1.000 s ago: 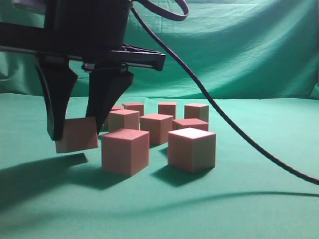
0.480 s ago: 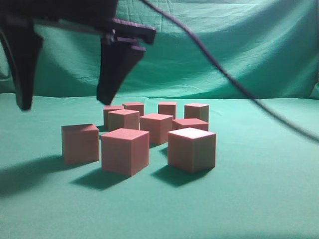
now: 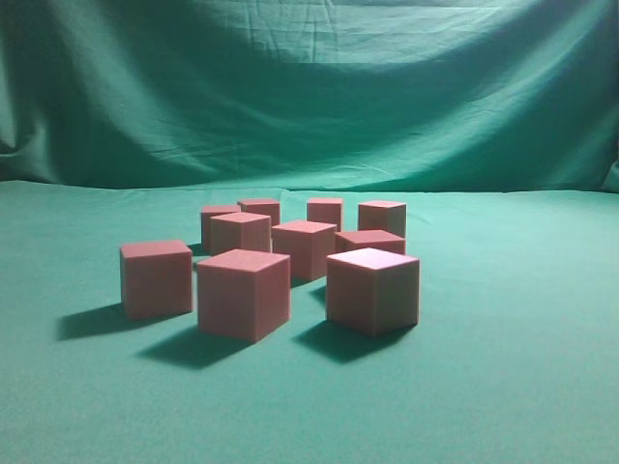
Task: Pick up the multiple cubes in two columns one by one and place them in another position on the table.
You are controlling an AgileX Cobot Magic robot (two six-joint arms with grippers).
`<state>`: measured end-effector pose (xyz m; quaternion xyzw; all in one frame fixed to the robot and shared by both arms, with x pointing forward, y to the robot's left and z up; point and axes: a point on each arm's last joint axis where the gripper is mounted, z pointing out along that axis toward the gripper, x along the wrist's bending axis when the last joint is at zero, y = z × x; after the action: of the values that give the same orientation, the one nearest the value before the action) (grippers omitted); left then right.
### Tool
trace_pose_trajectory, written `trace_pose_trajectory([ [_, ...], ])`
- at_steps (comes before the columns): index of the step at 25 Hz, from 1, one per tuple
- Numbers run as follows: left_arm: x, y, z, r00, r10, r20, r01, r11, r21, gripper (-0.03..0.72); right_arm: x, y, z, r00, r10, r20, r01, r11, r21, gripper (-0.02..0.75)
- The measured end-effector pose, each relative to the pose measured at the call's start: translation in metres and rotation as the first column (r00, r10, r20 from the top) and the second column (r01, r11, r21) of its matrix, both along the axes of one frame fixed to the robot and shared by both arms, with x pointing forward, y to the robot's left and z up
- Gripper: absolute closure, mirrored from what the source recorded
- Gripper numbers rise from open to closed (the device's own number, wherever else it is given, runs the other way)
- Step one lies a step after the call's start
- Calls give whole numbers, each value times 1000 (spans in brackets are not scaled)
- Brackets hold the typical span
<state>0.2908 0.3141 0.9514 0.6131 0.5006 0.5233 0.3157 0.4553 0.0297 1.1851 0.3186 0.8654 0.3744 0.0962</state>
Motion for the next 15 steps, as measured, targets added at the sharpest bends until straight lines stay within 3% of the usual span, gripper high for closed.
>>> trace_pose_trajectory([
  [4, 0, 0, 0, 1000, 0, 0, 0, 1000, 0, 688, -26, -44, 58, 992, 16, 123, -26, 997, 78, 738],
  [8, 0, 0, 0, 1000, 0, 0, 0, 1000, 0, 688, -55, -88, 95, 982, 29, 184, -51, 992, 113, 738],
  [11, 0, 0, 0, 1000, 0, 0, 0, 1000, 0, 688, -78, -120, 106, 976, 51, 212, -79, 989, 128, 738],
  [15, 0, 0, 0, 1000, 0, 0, 0, 1000, 0, 688, -107, -162, 97, 976, 74, 205, -97, 990, 106, 738],
])
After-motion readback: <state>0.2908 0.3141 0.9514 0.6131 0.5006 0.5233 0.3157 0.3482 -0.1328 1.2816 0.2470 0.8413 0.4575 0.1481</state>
